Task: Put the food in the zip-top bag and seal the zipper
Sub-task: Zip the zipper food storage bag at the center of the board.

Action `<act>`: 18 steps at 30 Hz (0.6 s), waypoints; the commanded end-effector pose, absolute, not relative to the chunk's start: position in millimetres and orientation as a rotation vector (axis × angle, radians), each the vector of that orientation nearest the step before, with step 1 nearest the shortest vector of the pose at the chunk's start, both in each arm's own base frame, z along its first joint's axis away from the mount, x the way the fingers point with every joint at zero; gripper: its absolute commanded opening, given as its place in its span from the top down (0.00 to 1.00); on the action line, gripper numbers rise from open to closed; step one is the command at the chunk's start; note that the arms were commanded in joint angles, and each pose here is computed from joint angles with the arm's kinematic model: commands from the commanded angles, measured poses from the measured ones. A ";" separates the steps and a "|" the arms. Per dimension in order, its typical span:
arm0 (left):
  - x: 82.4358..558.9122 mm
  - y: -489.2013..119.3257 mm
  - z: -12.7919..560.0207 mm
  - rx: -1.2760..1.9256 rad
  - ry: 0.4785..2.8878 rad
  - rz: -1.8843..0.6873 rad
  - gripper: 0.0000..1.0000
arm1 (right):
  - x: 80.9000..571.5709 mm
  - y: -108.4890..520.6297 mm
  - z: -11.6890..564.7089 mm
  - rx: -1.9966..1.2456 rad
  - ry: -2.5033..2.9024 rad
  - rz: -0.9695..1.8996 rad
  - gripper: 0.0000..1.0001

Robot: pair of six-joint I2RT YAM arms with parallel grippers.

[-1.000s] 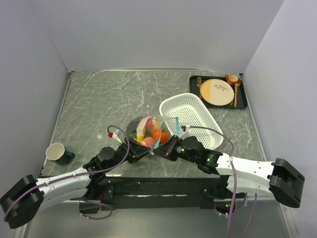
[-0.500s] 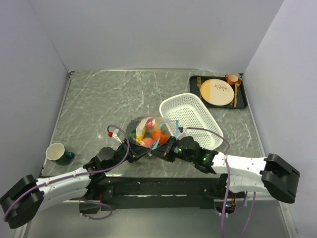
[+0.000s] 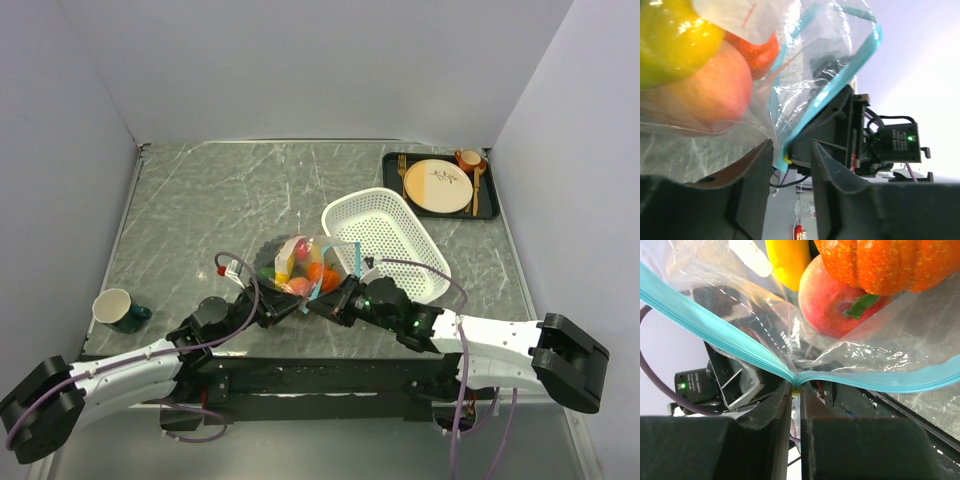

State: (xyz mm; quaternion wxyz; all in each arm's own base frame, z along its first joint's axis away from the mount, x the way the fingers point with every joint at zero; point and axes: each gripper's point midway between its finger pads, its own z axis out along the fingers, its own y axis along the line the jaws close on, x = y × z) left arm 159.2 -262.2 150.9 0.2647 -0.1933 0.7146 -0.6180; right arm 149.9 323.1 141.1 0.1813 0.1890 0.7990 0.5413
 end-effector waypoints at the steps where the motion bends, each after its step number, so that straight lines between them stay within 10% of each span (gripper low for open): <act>1: 157.9 -257.4 155.8 -0.541 1.885 -1.697 0.64 | 158.9 323.2 157.1 0.579 2.159 1.576 1.00; 7: 157.0 -261.6 162.0 -0.513 1.875 -1.721 0.76 | 157.9 328.1 155.5 0.576 2.169 1.596 1.00; 14: 151.9 -261.8 150.9 -0.516 1.923 -1.711 0.50 | 161.0 325.4 161.2 0.594 2.128 1.611 1.00; 18: 153.2 -258.7 150.8 -0.520 1.916 -1.691 0.51 | 161.9 323.0 163.8 0.609 2.107 1.622 1.00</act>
